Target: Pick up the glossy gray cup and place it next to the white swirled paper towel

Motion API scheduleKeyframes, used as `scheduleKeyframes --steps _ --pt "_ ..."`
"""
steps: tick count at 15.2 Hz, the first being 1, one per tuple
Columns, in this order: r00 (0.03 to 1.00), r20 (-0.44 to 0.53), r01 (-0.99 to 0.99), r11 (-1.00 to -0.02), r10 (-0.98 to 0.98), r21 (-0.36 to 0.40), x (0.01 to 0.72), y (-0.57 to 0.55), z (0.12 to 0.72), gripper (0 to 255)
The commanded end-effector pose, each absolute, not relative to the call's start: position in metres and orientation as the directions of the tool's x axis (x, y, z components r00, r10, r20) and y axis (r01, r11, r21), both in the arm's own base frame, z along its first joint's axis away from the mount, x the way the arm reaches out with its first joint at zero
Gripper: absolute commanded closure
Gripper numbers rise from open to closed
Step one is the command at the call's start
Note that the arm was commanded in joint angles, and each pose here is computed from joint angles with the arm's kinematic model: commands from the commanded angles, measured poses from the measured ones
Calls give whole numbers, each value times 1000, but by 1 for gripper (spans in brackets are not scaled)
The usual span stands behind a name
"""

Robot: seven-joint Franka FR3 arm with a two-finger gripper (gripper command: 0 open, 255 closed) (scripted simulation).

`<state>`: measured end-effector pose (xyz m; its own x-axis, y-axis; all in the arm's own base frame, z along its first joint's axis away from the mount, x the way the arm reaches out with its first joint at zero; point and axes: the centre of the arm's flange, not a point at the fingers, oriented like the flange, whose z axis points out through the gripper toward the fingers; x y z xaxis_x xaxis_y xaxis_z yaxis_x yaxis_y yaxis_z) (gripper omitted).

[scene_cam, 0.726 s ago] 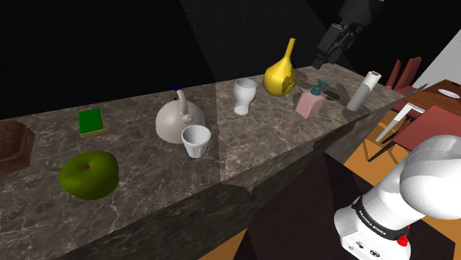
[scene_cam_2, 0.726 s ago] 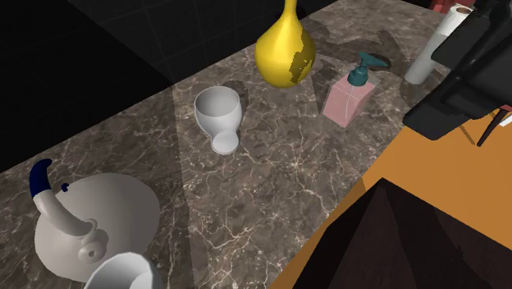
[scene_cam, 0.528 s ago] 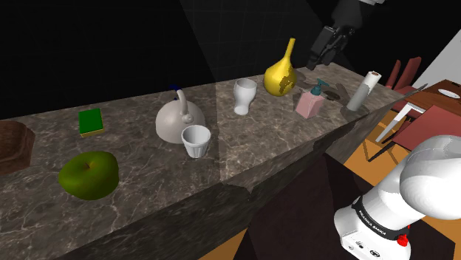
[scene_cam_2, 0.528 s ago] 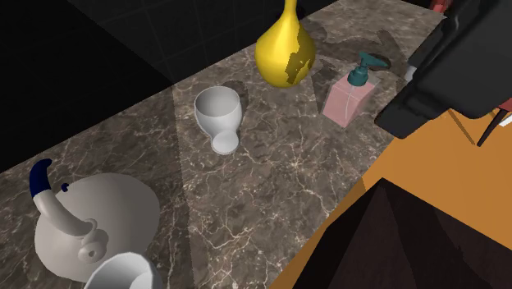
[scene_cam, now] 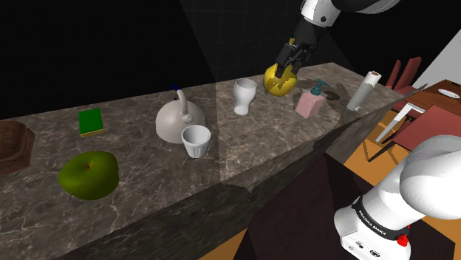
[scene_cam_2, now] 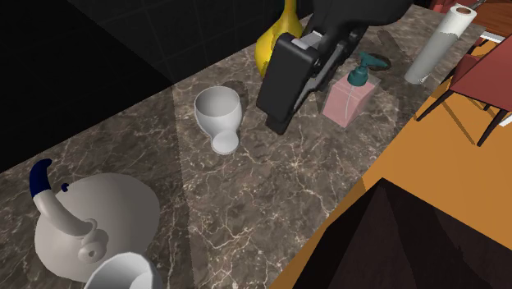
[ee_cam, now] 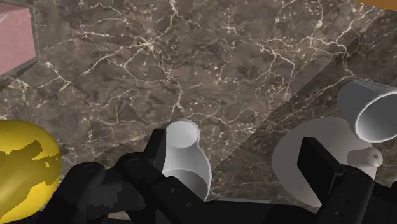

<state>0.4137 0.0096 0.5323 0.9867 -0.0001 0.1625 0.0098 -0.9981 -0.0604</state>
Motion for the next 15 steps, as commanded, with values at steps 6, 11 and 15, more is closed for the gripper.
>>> scheduleKeyframes --steps 6,11,15 --pt "984 178 -2 -997 -16 -77 486 9 482 0" --pt "982 188 -10 -996 -27 -89 539 10 445 0" --pt "980 195 -17 -995 -36 -98 582 11 416 0"
